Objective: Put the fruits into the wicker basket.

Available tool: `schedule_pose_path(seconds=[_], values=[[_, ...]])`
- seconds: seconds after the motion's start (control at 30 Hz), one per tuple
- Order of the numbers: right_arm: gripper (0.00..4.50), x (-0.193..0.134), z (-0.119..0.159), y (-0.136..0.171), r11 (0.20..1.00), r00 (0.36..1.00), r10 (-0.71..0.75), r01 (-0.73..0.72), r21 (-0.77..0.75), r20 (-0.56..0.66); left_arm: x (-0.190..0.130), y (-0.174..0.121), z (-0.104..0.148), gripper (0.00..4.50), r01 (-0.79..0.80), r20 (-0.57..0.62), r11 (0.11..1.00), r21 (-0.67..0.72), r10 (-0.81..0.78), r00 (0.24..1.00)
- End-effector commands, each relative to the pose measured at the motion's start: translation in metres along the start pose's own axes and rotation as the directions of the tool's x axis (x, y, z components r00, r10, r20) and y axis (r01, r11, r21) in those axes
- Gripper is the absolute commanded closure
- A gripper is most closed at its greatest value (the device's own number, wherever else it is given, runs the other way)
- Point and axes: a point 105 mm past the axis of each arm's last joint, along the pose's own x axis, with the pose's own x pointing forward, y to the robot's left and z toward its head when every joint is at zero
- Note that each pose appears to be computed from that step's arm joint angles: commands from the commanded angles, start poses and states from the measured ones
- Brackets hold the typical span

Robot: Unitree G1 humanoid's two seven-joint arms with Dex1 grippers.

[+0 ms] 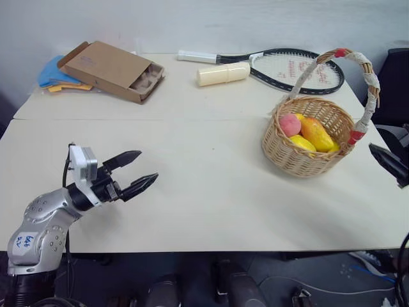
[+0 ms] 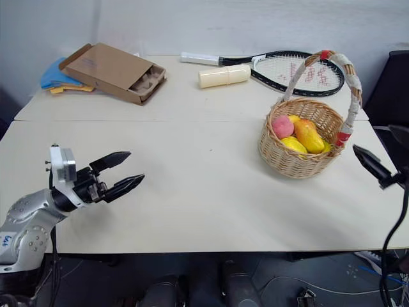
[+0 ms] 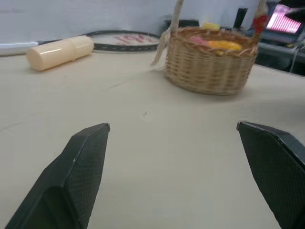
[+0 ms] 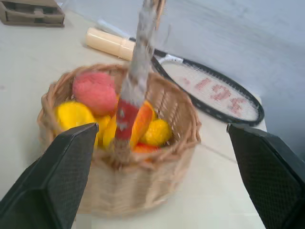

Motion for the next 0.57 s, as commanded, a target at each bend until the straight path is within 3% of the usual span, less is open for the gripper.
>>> schedule_pose_path(seconds=[0.03, 0.1, 0.23, 0.43, 0.57], values=[[0.04, -0.008, -0.013, 0.036, 0.979, 0.983, 0.181, -0.184, -0.083, -0.040, -0.014, 0.003, -0.016, 0.00, -0.048, -0.082, 0.993, 0.112, 0.057, 0.995], [0.04, -0.013, -0.034, 0.068, 0.921, 0.928, 0.357, -0.369, -0.122, -0.106, -0.018, 0.003, -0.024, 0.00, -0.058, -0.120, 0.986, 0.156, 0.077, 0.990], [0.04, 0.016, -0.050, 0.118, 0.834, 0.845, 0.534, -0.533, -0.142, -0.037, -0.031, -0.007, -0.038, 0.00, -0.074, -0.162, 0.981, 0.179, 0.104, 0.981], [0.04, 0.066, -0.051, 0.162, 0.744, 0.744, 0.662, -0.638, -0.200, 0.091, -0.032, -0.011, -0.037, 0.00, -0.114, -0.155, 0.958, 0.262, 0.159, 0.975], [0.04, 0.084, -0.050, 0.172, 0.721, 0.713, 0.690, -0.660, -0.212, 0.127, -0.032, -0.012, -0.032, 0.00, -0.128, -0.139, 0.955, 0.267, 0.170, 0.976]])
